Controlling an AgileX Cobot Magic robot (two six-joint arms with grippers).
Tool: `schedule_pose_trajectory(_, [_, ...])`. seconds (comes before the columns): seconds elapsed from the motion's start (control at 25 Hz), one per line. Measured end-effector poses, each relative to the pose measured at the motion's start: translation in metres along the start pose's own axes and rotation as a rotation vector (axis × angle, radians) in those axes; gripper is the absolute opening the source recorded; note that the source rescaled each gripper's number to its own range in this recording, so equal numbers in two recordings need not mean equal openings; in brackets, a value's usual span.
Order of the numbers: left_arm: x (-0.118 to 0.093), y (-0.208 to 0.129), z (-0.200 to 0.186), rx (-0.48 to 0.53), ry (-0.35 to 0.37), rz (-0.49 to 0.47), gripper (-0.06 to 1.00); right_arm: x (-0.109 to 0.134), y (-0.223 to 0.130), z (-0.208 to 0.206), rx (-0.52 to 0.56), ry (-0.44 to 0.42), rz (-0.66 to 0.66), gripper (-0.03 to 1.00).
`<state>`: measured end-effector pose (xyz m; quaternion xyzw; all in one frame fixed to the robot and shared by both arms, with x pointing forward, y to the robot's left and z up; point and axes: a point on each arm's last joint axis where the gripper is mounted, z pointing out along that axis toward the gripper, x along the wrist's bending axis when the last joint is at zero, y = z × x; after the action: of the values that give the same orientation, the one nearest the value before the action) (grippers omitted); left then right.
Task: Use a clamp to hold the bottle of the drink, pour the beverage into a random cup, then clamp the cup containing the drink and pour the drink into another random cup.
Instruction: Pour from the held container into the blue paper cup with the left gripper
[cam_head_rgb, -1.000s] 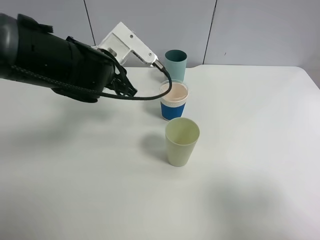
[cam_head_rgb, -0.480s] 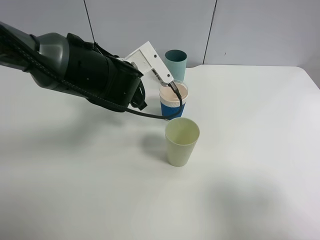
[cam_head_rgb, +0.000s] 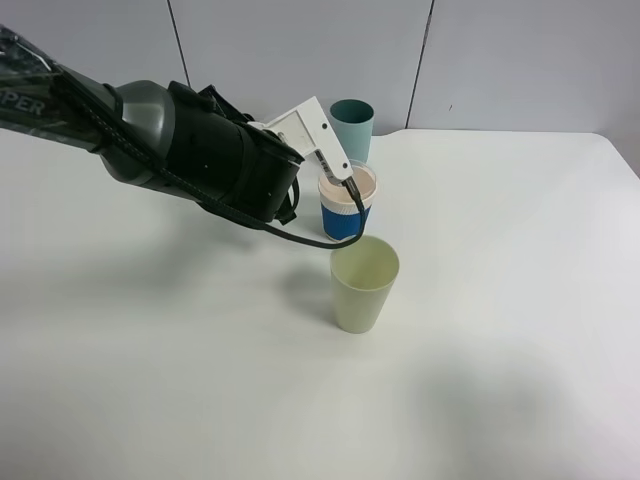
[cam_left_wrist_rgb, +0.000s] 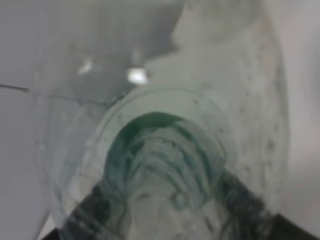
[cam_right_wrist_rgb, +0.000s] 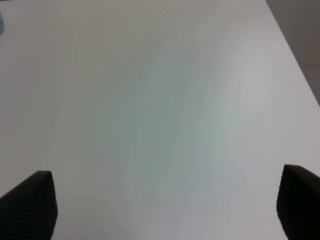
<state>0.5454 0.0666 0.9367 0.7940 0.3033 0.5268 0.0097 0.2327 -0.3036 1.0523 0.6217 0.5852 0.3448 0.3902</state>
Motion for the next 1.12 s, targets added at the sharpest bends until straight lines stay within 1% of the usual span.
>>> schedule_pose_trajectory(0.28, [0.004,0.004,0.000,-0.040,0.052,0.078,0.01,0.000,0.000,0.000,0.000,0.000,0.000,0.61])
schedule_pose_trajectory(0.48, [0.007,0.005,0.000,-0.052,0.081,0.107,0.01,0.000,0.000,0.000,0.000,0.000,0.000,0.61])
schedule_pose_trajectory(0.92, [0.015,0.008,0.005,-0.001,0.086,0.141,0.01,0.000,0.000,0.000,0.000,0.000,0.000,0.61])
schedule_pose_trajectory(1.12, [0.012,0.007,0.007,0.014,0.096,0.170,0.01,0.000,0.000,0.000,0.000,0.000,0.000,0.61])
